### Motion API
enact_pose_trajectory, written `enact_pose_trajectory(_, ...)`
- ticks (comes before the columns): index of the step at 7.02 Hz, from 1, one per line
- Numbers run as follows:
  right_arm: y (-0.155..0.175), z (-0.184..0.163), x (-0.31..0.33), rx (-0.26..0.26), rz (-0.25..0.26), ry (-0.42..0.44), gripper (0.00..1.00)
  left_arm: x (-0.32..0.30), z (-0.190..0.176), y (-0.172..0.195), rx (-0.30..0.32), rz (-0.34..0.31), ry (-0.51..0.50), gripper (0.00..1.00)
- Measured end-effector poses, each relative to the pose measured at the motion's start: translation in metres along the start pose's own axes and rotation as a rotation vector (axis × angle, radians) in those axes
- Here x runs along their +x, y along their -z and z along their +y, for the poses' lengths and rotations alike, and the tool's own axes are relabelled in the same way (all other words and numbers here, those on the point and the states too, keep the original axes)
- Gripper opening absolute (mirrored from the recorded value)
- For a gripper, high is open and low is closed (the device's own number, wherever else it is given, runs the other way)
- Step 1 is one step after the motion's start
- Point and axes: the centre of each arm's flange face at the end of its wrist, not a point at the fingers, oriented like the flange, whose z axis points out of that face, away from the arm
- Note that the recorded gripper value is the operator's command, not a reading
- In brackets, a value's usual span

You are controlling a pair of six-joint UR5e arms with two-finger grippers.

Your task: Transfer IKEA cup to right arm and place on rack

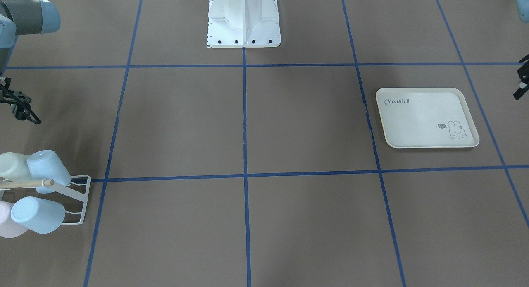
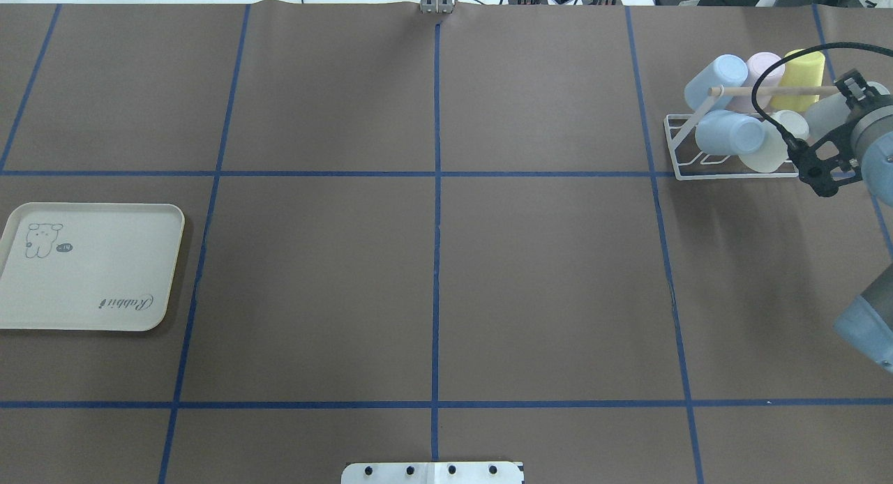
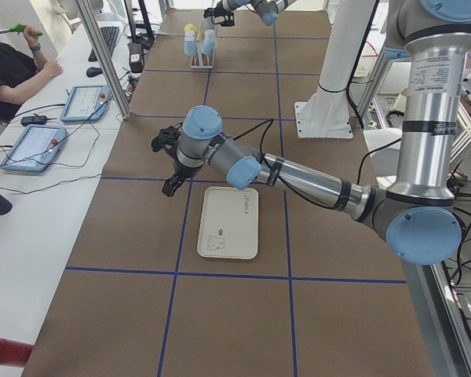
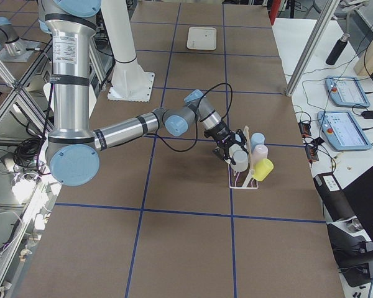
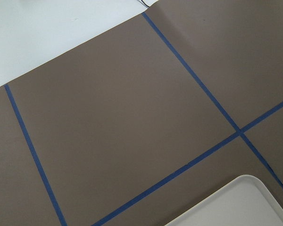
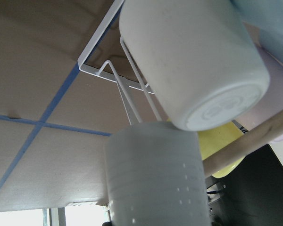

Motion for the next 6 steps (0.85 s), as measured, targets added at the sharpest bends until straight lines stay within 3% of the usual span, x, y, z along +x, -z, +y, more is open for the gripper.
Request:
enact_pose_trajectory(3,0.0000,-0.0014,0.0004,-0.013,0.004,0.015,0.62,-0.0002,0.0002,-0.0002,-0.001,0.000,0.002,1.00)
enact_pose_trajectory(6,0.0007,-0.0022,0.0018,-0.026,0.010,0.052,0.66,0.0000,0.0000,0.0000,0.000,0.000,0.001,1.00)
